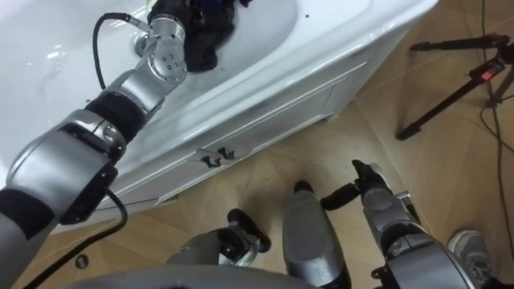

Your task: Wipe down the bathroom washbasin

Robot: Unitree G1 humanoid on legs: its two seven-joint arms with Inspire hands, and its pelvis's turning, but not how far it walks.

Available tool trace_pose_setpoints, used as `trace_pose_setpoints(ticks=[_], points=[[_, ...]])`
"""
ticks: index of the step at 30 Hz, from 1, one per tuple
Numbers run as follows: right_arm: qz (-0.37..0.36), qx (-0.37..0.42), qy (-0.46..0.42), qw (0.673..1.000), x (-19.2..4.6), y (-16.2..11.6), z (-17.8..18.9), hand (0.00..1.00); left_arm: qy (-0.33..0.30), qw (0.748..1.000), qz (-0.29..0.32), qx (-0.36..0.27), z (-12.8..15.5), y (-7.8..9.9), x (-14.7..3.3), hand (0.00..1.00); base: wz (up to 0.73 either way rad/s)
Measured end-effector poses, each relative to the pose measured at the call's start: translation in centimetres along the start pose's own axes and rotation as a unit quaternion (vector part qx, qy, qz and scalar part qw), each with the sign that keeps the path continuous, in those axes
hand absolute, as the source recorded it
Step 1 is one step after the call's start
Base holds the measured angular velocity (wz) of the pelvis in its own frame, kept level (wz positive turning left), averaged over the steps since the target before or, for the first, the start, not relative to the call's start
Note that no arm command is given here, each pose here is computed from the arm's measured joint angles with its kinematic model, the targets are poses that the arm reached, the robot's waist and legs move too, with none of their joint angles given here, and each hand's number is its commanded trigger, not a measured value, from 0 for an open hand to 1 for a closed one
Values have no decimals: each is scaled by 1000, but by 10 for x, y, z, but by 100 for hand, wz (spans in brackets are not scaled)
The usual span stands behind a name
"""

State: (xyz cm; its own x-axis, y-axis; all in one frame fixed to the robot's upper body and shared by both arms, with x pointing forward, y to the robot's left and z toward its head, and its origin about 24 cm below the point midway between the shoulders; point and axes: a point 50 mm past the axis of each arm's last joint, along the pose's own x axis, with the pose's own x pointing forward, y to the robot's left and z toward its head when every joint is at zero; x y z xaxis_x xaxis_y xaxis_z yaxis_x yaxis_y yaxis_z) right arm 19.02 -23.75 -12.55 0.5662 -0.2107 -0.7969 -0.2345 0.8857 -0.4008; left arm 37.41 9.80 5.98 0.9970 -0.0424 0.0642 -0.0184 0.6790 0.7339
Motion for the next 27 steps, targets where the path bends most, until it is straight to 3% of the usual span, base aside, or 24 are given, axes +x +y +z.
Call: trace_pose_setpoints(ticks=[4,10,18,27], points=[[0,-4,4,1000,0,0,-3,0,4,999,-4,33,-11,4,-1,100,-7],[7,-13,13,1000,-2,-1,-11,0,13,990,-23,140,-46,15,-11,100,-9],[-9,-62,45,997,-6,-16,-34,0,113,965,-61,230,-122,29,-50,100,-4],[-15,-62,61,996,-8,-16,-44,0,166,929,-93,317,-166,39,-85,100,4]])
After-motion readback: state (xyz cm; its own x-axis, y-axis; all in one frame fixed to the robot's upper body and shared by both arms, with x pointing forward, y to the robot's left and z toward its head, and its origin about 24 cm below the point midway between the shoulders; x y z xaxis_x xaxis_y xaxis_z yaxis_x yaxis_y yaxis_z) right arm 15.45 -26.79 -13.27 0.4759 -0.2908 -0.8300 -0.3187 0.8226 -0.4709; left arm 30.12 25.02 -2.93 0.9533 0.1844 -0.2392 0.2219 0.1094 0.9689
